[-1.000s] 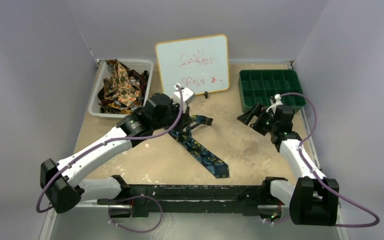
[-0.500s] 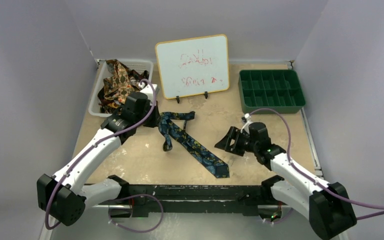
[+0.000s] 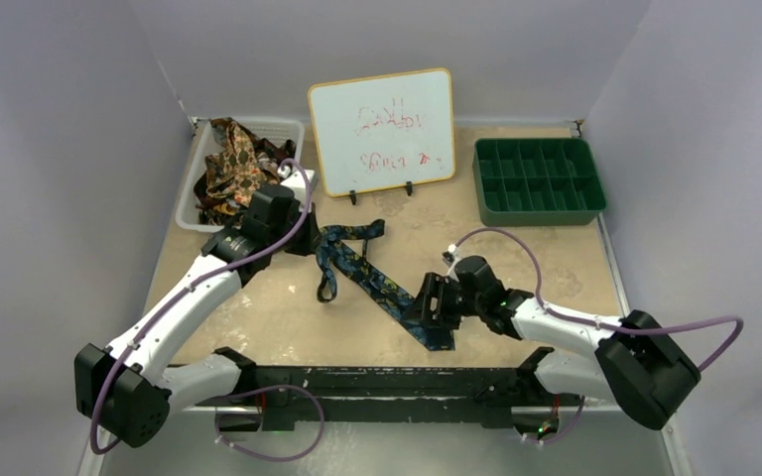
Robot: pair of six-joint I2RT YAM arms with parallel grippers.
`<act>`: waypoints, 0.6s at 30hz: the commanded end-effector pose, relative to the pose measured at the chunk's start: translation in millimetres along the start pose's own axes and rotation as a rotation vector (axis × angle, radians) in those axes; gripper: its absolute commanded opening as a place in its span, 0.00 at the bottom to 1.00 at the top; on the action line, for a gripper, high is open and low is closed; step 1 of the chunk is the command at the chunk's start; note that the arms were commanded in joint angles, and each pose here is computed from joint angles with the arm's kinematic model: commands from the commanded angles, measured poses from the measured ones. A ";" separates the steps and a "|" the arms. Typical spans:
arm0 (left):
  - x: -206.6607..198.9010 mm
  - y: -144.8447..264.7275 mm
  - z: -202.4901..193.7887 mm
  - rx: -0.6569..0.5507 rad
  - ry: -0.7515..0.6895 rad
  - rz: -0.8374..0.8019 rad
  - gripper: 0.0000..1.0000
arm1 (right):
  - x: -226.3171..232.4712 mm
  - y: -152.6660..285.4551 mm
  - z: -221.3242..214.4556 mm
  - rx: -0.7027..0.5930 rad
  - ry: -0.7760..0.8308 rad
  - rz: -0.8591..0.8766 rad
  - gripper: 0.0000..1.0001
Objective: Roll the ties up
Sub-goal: Flatten out the tie at the center of the board.
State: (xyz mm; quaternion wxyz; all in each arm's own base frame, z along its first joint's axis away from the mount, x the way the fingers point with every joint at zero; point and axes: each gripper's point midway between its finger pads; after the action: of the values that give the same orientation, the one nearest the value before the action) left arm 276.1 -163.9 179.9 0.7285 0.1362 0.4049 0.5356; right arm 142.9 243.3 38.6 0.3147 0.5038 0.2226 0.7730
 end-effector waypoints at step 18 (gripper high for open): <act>-27.6 2.2 -43.4 0.181 0.011 -0.212 0.00 | -46.3 73.3 119.4 -0.529 -0.150 -0.208 0.76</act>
State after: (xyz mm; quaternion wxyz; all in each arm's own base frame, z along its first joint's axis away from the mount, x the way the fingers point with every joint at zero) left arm 241.4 -191.9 159.6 0.7549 0.1681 0.4626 0.4334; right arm 237.0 142.9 67.9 0.5803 0.4860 0.0443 0.6520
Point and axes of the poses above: each gripper's point midway between its finger pads, its own y axis back along the fingers, its own x axis along the line the jaws close on, z = x × y, and after that the axes turned 15 degrees about y, right-handed
